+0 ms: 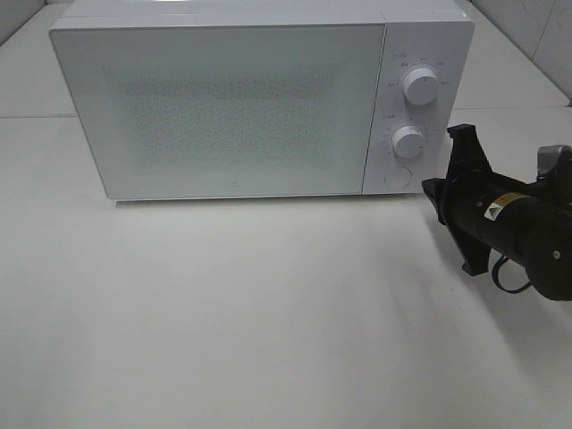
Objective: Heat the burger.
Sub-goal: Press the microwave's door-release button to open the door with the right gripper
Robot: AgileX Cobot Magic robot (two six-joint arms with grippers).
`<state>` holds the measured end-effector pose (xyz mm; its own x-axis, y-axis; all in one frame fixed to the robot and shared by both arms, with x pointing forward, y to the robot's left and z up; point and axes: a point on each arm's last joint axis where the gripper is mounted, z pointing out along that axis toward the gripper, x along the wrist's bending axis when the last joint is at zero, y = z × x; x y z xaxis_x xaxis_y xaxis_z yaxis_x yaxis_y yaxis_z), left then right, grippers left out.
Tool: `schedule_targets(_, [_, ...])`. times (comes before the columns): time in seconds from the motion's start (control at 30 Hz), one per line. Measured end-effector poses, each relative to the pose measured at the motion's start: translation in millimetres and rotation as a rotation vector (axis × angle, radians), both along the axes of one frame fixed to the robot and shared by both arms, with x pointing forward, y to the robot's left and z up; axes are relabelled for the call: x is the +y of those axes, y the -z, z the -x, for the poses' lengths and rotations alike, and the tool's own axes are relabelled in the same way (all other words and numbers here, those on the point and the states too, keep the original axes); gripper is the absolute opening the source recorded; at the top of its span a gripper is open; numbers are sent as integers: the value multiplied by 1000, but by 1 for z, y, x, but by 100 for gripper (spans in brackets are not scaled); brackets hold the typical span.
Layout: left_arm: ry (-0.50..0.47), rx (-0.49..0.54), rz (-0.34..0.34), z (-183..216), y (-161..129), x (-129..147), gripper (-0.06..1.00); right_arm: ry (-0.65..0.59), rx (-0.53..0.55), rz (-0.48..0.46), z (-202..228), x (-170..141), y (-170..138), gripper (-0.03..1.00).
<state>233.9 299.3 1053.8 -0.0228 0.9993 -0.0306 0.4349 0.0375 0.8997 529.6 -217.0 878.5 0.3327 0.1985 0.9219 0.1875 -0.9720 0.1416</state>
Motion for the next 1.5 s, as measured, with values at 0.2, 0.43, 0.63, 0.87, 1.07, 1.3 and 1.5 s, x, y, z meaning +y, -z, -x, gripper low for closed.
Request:
schedule_targets(0.2, [0, 0, 0, 0, 0, 0, 99, 35, 15, -71, -19, 6, 13, 2])
schedule_targets(0.43, [0, 0, 0, 0, 0, 0, 99, 42, 55, -94, -26, 9, 20, 2])
schedule_targets(0.63, [0, 0, 0, 0, 0, 0, 99, 18, 41, -96, -37, 15, 19, 2])
schedule_targets(0.87, [0, 0, 0, 0, 0, 0, 99, 4, 44, -92, -42, 17, 22, 2])
schedule_targets(1.07, [0, 0, 0, 0, 0, 0, 99, -14, 44, -87, -45, 20, 23, 2])
schedule_targets(1.3, [0, 0, 0, 0, 0, 0, 99, -15, 43, -87, -45, 20, 23, 2])
schedule_targets(1.5, [0, 0, 0, 0, 0, 0, 99, -14, 15, -92, -47, 20, 21, 2])
